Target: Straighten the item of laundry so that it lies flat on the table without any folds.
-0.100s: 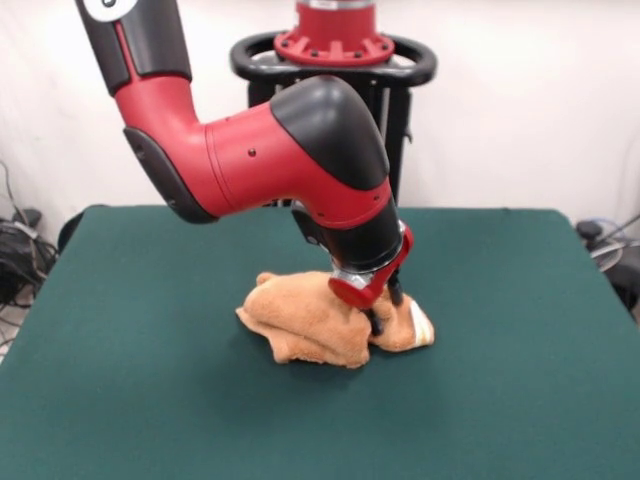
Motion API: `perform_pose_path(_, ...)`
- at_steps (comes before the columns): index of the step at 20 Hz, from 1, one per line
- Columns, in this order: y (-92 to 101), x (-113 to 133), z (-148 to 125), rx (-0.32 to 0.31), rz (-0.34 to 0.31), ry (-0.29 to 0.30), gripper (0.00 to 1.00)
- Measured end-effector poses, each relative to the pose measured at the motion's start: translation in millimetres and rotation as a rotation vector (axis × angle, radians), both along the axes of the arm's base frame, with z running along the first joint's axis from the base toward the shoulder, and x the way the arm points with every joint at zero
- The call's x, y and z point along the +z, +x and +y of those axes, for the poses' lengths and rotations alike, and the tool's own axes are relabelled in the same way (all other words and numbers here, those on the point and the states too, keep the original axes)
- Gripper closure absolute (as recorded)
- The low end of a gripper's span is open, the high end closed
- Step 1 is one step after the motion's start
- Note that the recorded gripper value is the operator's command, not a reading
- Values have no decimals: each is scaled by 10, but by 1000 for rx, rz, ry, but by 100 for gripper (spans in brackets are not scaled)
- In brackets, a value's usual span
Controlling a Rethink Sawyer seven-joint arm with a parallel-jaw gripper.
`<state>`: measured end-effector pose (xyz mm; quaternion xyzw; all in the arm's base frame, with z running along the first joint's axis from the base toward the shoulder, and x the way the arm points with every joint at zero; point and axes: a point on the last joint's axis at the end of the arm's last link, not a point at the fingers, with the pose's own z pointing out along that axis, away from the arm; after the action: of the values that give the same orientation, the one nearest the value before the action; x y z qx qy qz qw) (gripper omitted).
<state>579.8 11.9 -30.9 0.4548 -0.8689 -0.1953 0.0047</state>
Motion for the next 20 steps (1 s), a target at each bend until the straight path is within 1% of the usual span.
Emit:
perform_pose_path(13, -14, 10, 4, 3, 1, 0, 100)
perform_pose_path(17, -50, 127, 9, 14, -22, -12, 100)
perform_pose_path(20, -73, 316, -26, 28, -53, -38, 100)
